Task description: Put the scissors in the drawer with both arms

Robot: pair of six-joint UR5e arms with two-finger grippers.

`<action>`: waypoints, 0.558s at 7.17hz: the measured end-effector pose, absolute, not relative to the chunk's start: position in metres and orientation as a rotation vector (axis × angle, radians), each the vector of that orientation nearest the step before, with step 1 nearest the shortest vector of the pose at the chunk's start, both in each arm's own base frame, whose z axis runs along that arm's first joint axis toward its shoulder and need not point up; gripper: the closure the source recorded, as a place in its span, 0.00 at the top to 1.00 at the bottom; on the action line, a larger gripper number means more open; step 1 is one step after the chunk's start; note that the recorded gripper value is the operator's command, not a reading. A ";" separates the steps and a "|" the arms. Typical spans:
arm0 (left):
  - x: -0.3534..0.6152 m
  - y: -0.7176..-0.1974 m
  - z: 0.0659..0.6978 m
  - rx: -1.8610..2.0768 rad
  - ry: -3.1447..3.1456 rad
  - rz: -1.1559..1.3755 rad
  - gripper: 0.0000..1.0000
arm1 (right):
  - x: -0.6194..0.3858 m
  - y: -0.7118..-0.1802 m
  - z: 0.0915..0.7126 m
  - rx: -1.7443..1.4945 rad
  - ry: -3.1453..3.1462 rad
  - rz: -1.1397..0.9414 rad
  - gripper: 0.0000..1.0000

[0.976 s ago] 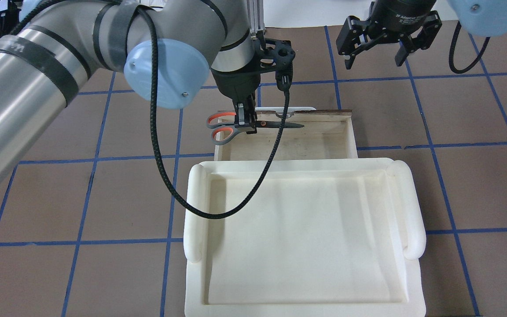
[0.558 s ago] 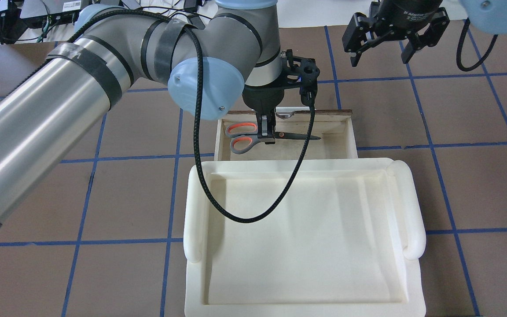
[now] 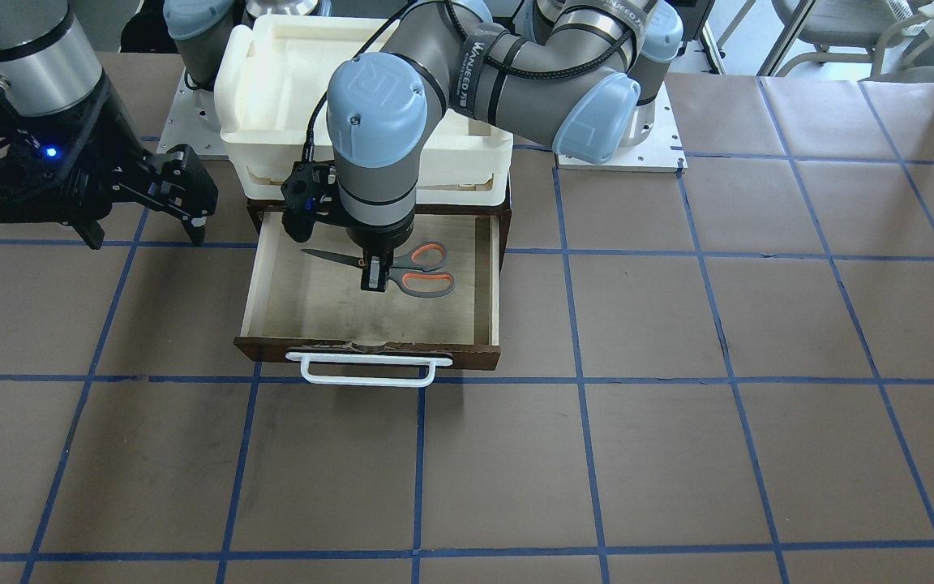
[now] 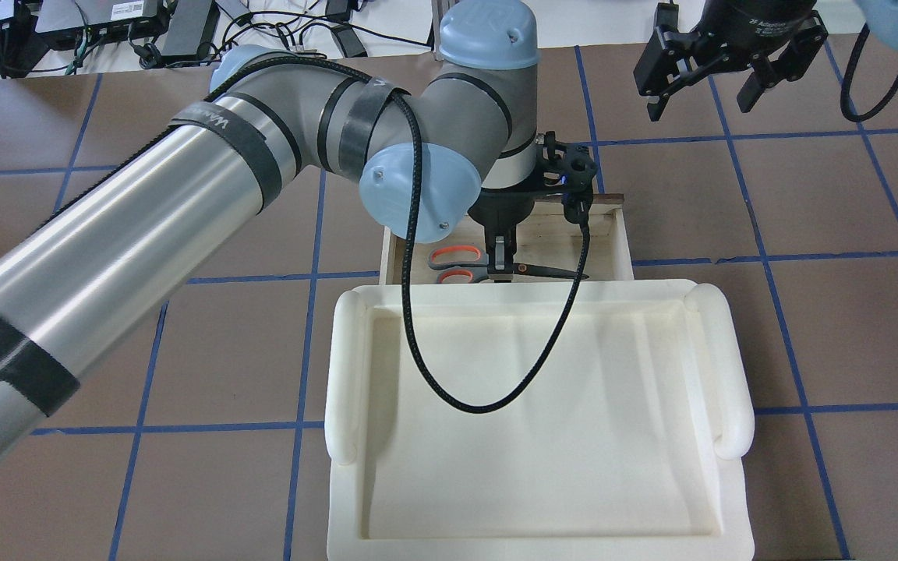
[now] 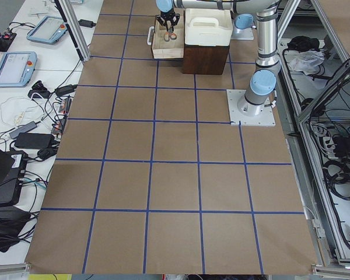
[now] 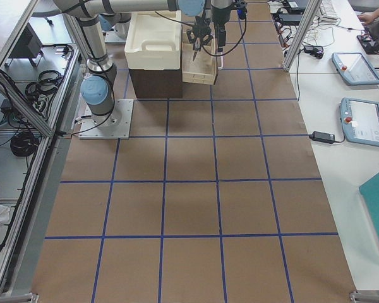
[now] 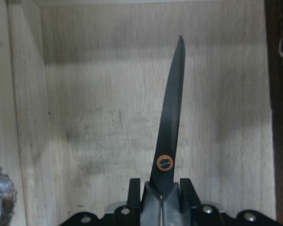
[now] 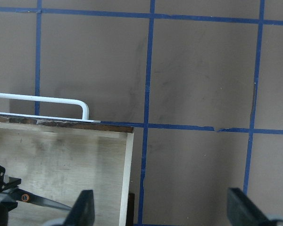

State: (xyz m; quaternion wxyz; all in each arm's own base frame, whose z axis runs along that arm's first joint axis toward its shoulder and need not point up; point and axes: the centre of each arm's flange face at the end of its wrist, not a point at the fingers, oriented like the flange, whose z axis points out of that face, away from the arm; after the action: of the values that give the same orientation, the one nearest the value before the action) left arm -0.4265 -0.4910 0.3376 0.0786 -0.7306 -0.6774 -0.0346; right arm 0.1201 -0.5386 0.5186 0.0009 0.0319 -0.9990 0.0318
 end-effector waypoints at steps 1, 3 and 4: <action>-0.431 -0.490 0.328 -2.190 -2.020 -0.121 0.11 | 0.120 -0.538 0.519 0.099 -3.137 0.098 1.00; -0.439 -0.488 0.317 -2.200 -2.009 -0.129 0.81 | 0.120 -0.537 0.519 0.101 -3.142 0.098 1.00; -0.441 -0.487 0.315 -2.198 -2.013 -0.124 1.00 | 0.120 -0.537 0.517 0.100 -3.144 0.095 1.00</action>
State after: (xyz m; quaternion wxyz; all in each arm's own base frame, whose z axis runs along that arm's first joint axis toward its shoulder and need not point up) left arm -0.4412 -0.4873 0.3154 0.0793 -0.7346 -0.6726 -0.0415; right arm 0.1199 -0.5371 0.5172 -0.0030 0.0318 -0.9990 0.0303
